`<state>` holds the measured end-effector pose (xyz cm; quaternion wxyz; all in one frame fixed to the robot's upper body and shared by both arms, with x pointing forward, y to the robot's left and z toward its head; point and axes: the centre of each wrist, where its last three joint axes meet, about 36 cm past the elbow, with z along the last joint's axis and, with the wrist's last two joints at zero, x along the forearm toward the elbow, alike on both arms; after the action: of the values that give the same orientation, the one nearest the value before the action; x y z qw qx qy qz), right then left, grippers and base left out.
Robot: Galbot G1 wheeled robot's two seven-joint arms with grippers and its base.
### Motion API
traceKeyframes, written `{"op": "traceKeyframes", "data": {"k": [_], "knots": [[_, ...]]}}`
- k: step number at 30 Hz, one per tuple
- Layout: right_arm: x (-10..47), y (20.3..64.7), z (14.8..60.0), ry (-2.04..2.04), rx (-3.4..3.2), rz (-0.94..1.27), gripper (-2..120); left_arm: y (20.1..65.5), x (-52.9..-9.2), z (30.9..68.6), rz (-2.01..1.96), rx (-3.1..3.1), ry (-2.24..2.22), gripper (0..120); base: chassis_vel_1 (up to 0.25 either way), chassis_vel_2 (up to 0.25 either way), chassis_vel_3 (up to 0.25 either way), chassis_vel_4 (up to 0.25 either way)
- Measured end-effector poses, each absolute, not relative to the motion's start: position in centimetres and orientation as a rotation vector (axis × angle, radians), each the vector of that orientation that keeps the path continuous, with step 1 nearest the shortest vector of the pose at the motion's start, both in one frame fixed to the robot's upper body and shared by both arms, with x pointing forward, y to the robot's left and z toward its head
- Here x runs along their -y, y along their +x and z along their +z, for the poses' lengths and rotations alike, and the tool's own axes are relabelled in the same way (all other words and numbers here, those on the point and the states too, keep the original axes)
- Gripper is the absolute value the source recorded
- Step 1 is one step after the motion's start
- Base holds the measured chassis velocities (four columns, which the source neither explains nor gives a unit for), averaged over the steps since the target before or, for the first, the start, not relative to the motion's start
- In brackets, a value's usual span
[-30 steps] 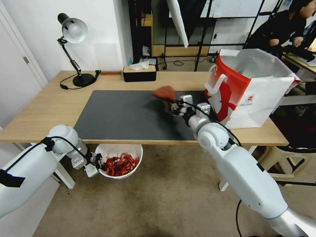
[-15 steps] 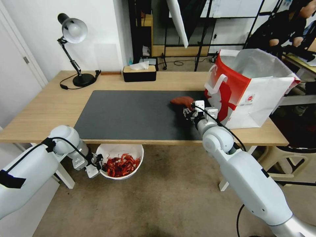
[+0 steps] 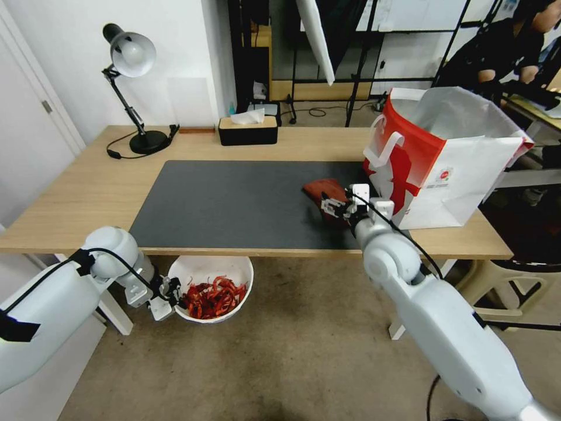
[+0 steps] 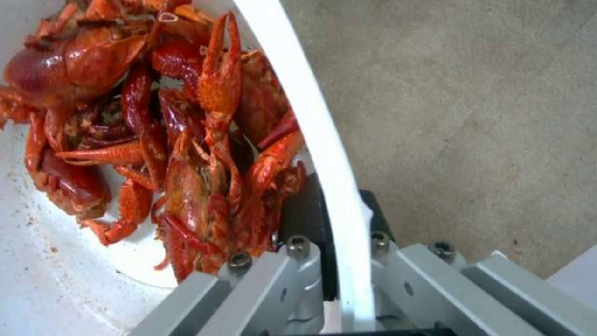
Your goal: Sweep shrimp from table into container with towel, then put container into takeout bag.
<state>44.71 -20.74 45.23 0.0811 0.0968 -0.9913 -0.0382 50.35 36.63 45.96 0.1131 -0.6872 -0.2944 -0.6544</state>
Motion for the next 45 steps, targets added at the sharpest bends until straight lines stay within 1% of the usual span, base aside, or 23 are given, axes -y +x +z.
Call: {"op": "traceKeyframes", "data": {"k": [1, 5, 6, 8, 12, 13, 16, 17, 20, 25, 30, 32, 33, 36, 37, 40, 41, 43, 45], "knots": [[20.7, 44.7, 45.2, 0.289, 2.963, -0.114, 100, 50.4, -36.6, 46.0, -1.920, 0.864, -2.016, 0, 0.000, 0.000, 0.000, 0.000], [22.2, 40.9, 43.7, 0.410, 3.104, -0.113, 100, 50.1, -36.5, 45.4, -1.915, 0.861, -2.024, 0, 0.000, 0.000, 0.000, 0.000], [22.2, 40.9, 43.7, 0.410, 3.104, -0.113, 100, 50.1, -36.5, 45.4, -1.915, 0.861, -2.024, 0, 0.000, 0.000, 0.000, 0.000], [22.8, 38.9, 42.6, 0.436, 3.156, -0.119, 100, 50.0, -36.3, 45.1, -1.913, 0.862, -2.032, 0, 0.000, 0.000, 0.000, 0.000], [23.6, 35.8, 40.8, 0.438, 3.203, -0.109, 100, 49.7, -36.3, 44.7, -1.909, 0.861, -2.039, 0, 0.000, 0.000, 0.000, 0.000], [23.6, 35.8, 40.8, 0.438, 3.203, -0.109, 100, 49.7, -36.3, 44.7, -1.909, 0.861, -2.039, 0, 0.000, 0.000, 0.000, 0.000], [24.4, 33.0, 39.0, 0.405, 3.243, -0.119, 100, 49.2, -36.2, 44.1, -1.907, 0.864, -2.049, 0, 0.000, 0.000, 0.000, 0.000], [24.4, 33.0, 39.0, 0.405, 3.243, -0.119, 100, 49.2, -36.2, 44.1, -1.907, 0.864, -2.049, 0, 0.000, 0.000, 0.000, 0.000], [24.6, 30.8, 37.2, 0.378, 3.276, -0.167, 100, 48.6, -35.8, 43.6, -1.923, 0.838, -2.064, 0, 0.000, 0.000, 0.000, 0.000], [24.3, 29.5, 35.5, 0.349, 3.282, -0.178, 100, 47.4, -35.0, 42.9, -1.942, 0.801, -2.096, 0, 0.000, 0.000, 0.000, 0.000], [23.9, 28.4, 33.9, 0.344, 3.278, -0.176, 100, 44.5, -33.8, 42.6, -1.963, 0.768, -2.158, 0, 0.000, 0.000, 0.000, 0.000], [24.0, 28.2, 33.4, 0.342, 3.274, -0.177, 100, 43.0, -33.7, 43.1, -1.975, 0.762, -2.181, 0, 0.000, 0.000, 0.000, 0.000], [24.0, 28.2, 33.4, 0.342, 3.274, -0.177, 100, 43.0, -33.7, 43.1, -1.975, 0.762, -2.181, 0, 0.000, 0.000, 0.000, 0.000], [24.1, 28.2, 33.0, 0.336, 3.273, -0.174, 100, 40.7, -33.1, 44.8, -2.007, 0.759, -2.220, 0, 0.000, 0.000, 0.000, 0.000], [24.1, 28.2, 33.0, 0.336, 3.273, -0.174, 100, 40.7, -33.1, 44.8, -2.007, 0.759, -2.220, 0, 0.000, 0.000, 0.000, 0.000], [24.2, 28.0, 32.7, 0.343, 3.265, -0.179, 100, 39.0, -33.0, 47.4, -2.049, 0.783, -2.222, 0, 0.000, 0.000, 0.000, 0.000], [24.2, 28.0, 32.7, 0.343, 3.265, -0.179, 100, 39.0, -33.0, 47.4, -2.049, 0.783, -2.222, 0, 0.000, 0.000, 0.000, 0.000], [24.2, 27.5, 32.3, 0.346, 3.253, -0.185, 100, 38.1, -33.0, 49.4, -2.058, 0.807, -2.224, 0, 0.000, 0.000, 0.000, 0.000], [24.2, 27.4, 32.2, 0.346, 3.250, -0.185, 100, 37.9, -33.0, 49.9, -2.062, 0.811, -2.222, 0, 0.000, 0.000, 0.000, 0.000]]}}
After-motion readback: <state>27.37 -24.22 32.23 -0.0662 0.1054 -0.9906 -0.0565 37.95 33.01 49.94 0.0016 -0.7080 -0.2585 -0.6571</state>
